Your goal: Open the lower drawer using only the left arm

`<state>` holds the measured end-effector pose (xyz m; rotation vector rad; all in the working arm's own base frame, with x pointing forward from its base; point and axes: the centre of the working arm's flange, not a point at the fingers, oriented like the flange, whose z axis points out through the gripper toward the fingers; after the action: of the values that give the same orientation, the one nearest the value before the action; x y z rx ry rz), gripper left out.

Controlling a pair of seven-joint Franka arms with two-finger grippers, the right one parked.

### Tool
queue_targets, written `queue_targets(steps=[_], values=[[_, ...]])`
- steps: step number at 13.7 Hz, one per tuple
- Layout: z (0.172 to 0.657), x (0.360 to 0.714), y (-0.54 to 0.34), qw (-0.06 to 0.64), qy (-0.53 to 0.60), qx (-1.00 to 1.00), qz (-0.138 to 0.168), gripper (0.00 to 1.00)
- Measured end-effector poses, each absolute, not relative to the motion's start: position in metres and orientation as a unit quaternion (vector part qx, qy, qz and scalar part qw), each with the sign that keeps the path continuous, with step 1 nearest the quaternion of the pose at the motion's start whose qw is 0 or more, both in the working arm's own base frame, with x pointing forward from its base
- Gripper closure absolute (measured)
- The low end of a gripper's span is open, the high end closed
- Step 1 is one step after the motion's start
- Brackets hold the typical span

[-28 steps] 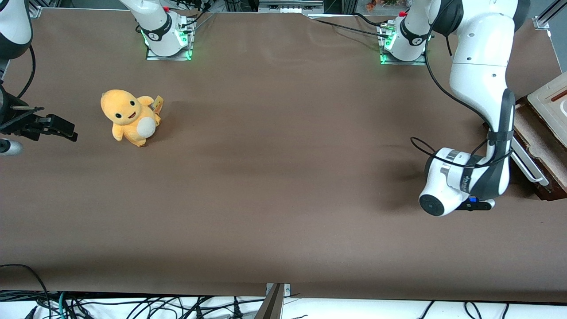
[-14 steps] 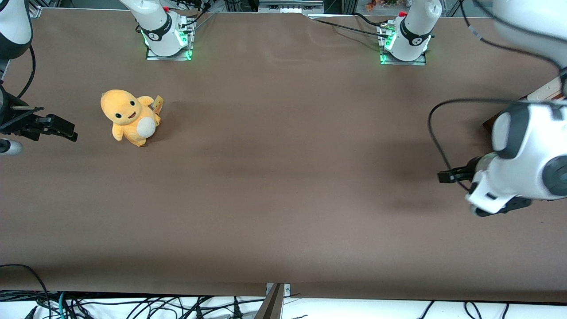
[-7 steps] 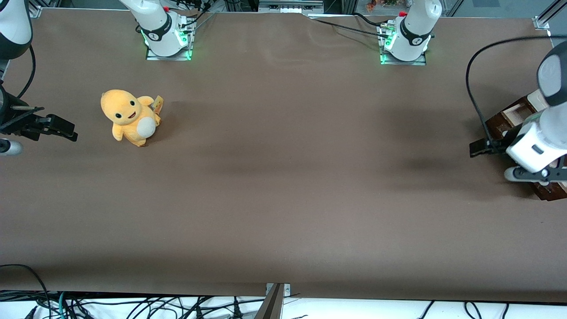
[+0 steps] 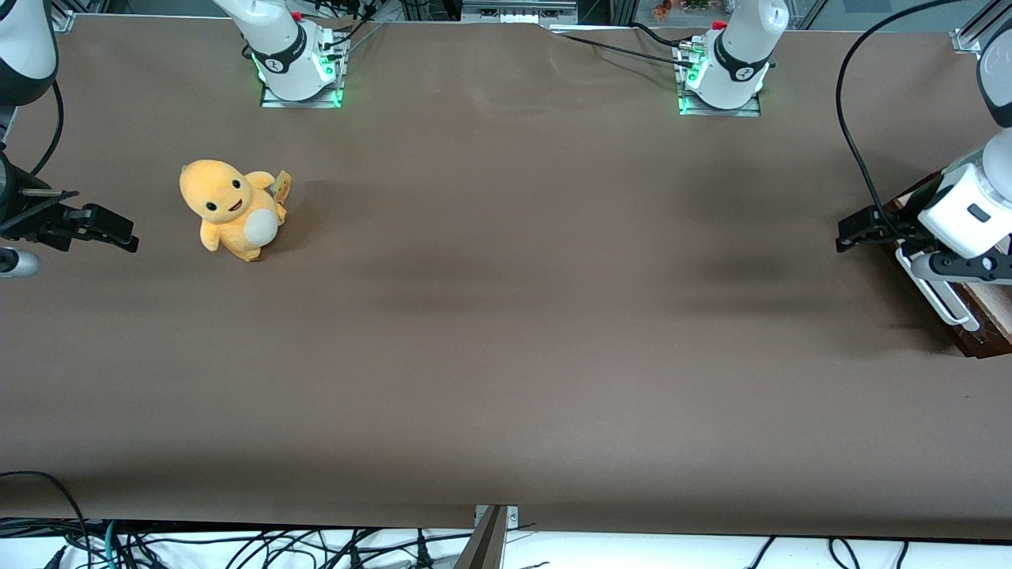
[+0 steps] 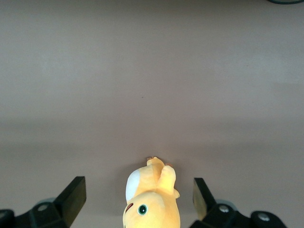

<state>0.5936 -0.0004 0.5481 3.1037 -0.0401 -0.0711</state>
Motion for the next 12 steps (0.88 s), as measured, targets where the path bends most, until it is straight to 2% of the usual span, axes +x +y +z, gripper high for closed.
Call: queue_targets(steps=[12], values=[[0.555,0.575,-0.015,0.007,-0.031,0.998,-0.046,0.00]])
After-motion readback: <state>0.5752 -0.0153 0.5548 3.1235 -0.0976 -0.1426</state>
